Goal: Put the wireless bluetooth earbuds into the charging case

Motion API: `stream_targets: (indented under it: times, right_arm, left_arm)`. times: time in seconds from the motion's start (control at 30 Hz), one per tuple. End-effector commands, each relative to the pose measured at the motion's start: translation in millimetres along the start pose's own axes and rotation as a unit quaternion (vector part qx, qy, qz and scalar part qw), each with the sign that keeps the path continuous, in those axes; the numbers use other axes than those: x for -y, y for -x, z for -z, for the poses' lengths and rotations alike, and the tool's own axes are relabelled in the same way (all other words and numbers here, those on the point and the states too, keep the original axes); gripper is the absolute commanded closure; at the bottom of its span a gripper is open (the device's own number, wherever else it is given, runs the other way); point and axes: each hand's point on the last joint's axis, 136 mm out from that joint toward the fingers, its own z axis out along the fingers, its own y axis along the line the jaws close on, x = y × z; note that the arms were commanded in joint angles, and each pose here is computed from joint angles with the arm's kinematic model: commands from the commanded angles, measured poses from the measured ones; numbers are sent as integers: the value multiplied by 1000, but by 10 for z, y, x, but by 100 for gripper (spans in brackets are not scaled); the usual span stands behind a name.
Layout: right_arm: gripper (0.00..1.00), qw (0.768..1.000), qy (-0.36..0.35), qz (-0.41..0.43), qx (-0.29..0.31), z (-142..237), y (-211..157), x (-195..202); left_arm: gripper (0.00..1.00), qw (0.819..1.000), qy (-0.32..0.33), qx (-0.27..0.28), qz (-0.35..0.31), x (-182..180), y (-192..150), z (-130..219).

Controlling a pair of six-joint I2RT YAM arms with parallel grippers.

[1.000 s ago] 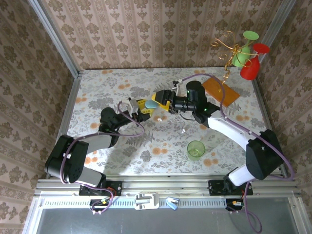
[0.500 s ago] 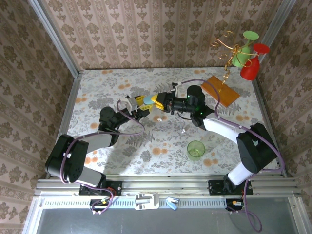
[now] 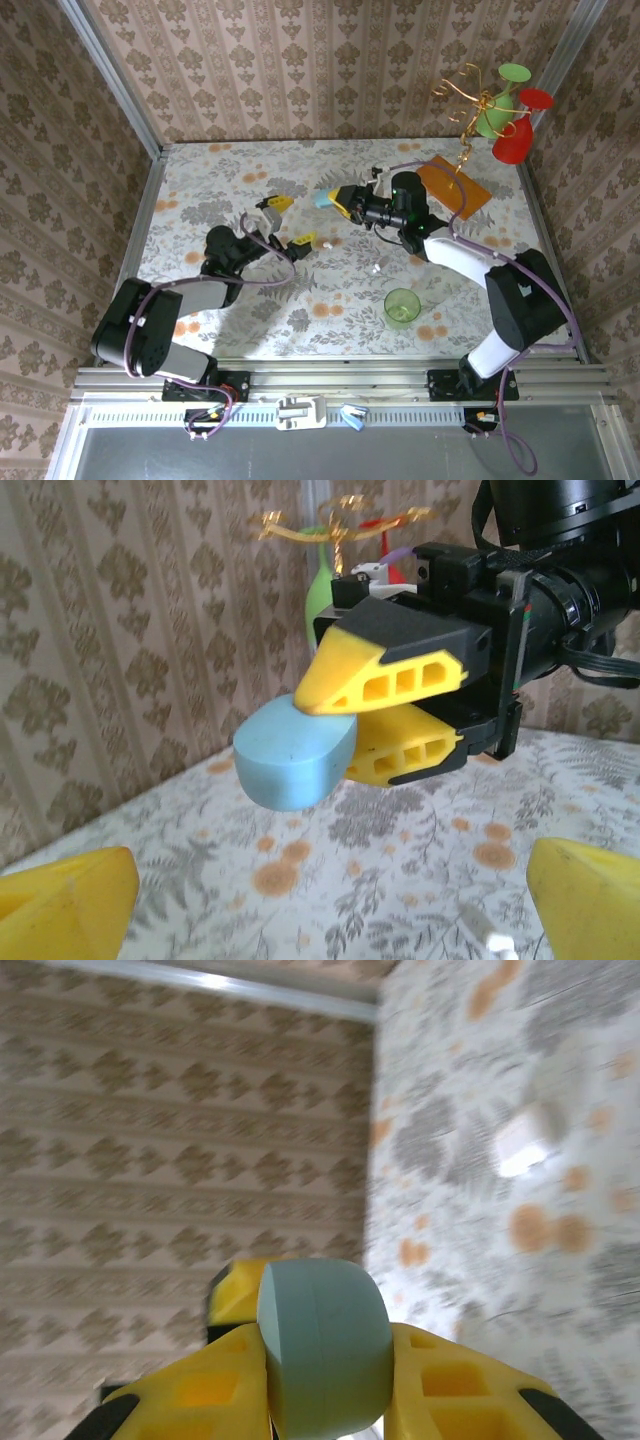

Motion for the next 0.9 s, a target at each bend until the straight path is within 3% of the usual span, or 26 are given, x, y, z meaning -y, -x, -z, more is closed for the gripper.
stream_targets:
  times: [0.0, 0.17, 0.4, 0.53, 0.73, 0.87]
  right_arm:
    - [82, 992, -123, 22, 29, -81, 205, 620]
    - [81, 978, -204, 17, 33, -230, 355, 1093]
    - [79, 960, -276, 28, 38, -456, 662, 1575]
    - [78, 951, -306, 24, 38, -561, 776, 1767]
    - [68, 944, -327, 21, 42, -623, 870, 1985]
    - [49, 938, -341, 34, 57, -525, 965, 1973]
  left_arm:
    - [0, 997, 48, -54, -5, -136, -164, 72]
    - [0, 981, 84, -173, -35, -158, -504, 152]
    - [0, 972, 94, -211, -37, -86, -583, 225]
    - [0, 960, 143, -240, -24, -200, -610, 310]
    - [0, 951, 188, -247, -7, -333, -622, 413]
    - [0, 934, 237, -266, 33, -474, -642, 548]
